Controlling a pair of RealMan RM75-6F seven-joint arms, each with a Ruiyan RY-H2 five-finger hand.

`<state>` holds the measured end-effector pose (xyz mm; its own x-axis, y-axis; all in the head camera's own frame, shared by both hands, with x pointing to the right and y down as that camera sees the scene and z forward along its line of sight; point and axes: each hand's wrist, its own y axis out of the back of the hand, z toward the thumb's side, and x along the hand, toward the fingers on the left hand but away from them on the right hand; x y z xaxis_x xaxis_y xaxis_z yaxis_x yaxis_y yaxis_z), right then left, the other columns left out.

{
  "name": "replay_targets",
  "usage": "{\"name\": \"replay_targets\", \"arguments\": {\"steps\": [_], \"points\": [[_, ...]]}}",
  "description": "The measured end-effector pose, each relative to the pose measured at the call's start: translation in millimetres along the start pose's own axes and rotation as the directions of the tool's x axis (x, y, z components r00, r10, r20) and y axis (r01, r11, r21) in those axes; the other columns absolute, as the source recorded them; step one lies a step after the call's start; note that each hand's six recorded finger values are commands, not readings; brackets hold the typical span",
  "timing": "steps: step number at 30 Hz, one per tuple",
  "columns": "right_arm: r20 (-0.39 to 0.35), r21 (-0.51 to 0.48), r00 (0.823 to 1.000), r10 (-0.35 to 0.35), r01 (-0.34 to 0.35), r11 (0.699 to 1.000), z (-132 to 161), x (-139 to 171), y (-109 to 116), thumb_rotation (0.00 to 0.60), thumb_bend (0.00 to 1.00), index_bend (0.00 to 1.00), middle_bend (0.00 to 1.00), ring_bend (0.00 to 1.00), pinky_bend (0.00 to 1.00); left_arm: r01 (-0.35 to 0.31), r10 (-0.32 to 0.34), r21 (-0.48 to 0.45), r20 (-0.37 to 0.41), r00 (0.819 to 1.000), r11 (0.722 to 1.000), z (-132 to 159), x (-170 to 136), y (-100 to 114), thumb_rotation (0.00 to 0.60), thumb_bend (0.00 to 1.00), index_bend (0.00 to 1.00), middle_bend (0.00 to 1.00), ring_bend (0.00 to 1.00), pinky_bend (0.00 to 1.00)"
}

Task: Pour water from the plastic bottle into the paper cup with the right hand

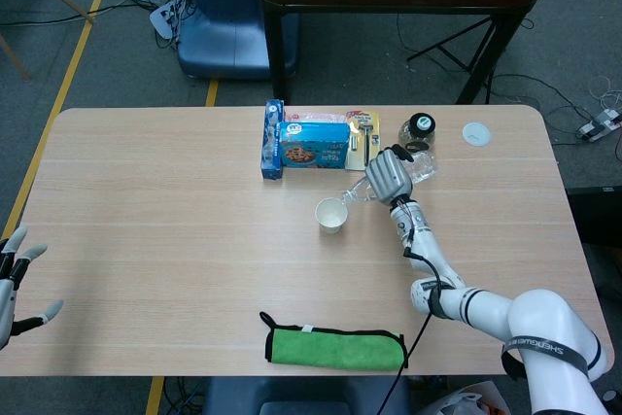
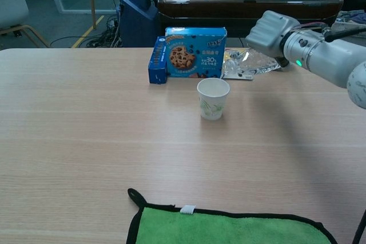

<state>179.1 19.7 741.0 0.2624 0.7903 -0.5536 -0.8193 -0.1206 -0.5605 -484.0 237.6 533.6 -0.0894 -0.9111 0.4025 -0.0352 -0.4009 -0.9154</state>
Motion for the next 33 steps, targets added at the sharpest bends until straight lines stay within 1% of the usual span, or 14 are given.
{"name": "replay_targets", "arguments": {"steps": [20,28,33], "points": [[-0.006,0.052,1.0,-0.015,0.015,0.999,4.5,-1.4,5.0,0.6,0.04,0.62,0.65,0.58,0.59,-0.009,0.009,-0.005,-0.003,1.0,1.0,-0.8,-0.6,3.9,0.6,0.12,0.22,0.03,0.06,0.31],[-0.006,0.06,1.0,-0.016,0.016,0.998,5.5,-1.1,4.4,0.6,0.04,0.62,0.65,0.58,0.59,-0.009,0.009,-0.004,-0.005,1.0,1.0,-1.1,-0.7,4.3,0.6,0.12,0.22,0.03,0.06,0.31],[-0.004,0.046,1.0,-0.014,0.014,0.999,6.0,-0.8,4.0,0.6,0.04,0.62,0.65,0.58,0.59,-0.009,0.009,-0.003,-0.006,1.0,1.0,-1.3,-0.6,4.4,0.6,0.12,0.22,0.03,0.06,0.31]]}}
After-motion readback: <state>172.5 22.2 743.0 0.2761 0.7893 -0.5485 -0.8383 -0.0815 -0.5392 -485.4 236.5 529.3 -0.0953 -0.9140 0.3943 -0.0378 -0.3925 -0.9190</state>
